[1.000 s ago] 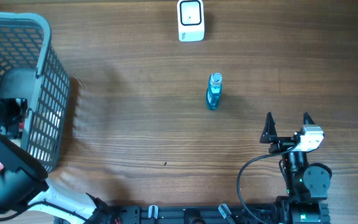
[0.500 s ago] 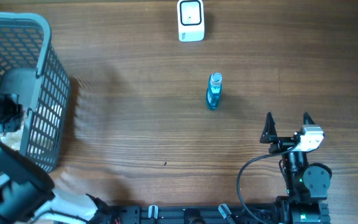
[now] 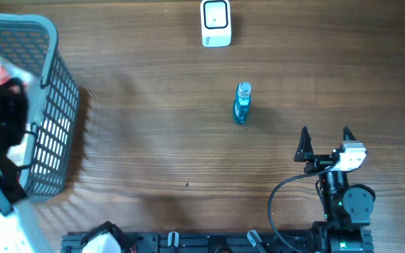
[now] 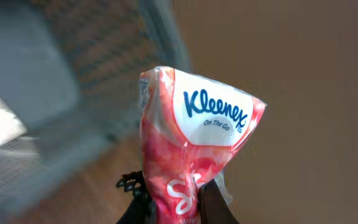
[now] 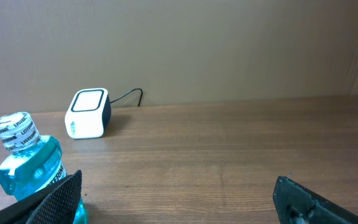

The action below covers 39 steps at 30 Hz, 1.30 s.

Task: Scan the item barcode
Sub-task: 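Carry the Kleenex pack out and place it on the table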

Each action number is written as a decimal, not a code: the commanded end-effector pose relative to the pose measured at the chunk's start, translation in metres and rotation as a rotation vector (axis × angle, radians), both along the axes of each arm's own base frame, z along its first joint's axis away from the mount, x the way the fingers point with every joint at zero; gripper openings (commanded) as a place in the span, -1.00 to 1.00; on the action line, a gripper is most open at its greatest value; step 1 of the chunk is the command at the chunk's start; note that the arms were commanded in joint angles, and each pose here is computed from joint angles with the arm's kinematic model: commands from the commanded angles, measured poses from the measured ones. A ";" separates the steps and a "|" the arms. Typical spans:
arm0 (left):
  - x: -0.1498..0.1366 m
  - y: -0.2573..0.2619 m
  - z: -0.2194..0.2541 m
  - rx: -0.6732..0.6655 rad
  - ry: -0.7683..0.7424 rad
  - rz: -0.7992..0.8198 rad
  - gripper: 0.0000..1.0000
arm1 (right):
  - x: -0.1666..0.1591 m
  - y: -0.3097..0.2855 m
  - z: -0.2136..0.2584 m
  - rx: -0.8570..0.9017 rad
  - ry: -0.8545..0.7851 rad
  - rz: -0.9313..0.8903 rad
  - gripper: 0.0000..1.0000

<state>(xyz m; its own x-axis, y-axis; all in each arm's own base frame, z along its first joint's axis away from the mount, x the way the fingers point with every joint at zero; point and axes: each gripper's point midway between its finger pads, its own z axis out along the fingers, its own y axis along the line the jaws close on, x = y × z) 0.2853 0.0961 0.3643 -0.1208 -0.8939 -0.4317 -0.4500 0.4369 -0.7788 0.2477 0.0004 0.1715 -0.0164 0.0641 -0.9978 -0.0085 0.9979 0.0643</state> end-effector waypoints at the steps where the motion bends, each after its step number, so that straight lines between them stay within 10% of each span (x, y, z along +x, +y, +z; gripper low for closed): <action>1: -0.001 -0.059 0.025 0.036 -0.081 -0.193 -0.92 | 0.000 0.002 0.001 0.015 -0.005 0.015 1.00; 8: 0.014 -0.179 -0.077 0.103 0.334 -0.536 -0.92 | 0.000 0.002 0.001 0.015 -0.005 0.015 1.00; 20: 0.042 -0.243 -0.258 0.293 0.885 -0.658 -0.89 | 0.000 0.002 0.001 0.015 -0.005 0.015 0.99; 24: 0.048 -0.272 -0.271 0.185 0.865 -0.743 -0.64 | 0.000 0.002 0.001 0.015 -0.005 0.015 1.00; 32: 0.060 -0.277 -0.269 0.182 0.812 -0.745 0.58 | 0.000 0.002 0.001 0.015 -0.005 0.015 1.00; 39: 0.072 -0.294 -0.260 0.132 0.732 -0.794 0.54 | 0.000 0.002 0.001 0.015 -0.005 0.015 1.00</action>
<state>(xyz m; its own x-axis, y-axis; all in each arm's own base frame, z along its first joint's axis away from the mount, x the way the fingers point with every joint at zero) 0.3554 -0.1874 0.1023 -0.9009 -0.4172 -0.1196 -0.3616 0.8740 -0.3247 0.2477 0.0009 0.1715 -0.0166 0.0641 -0.9978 -0.0115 0.9979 0.0643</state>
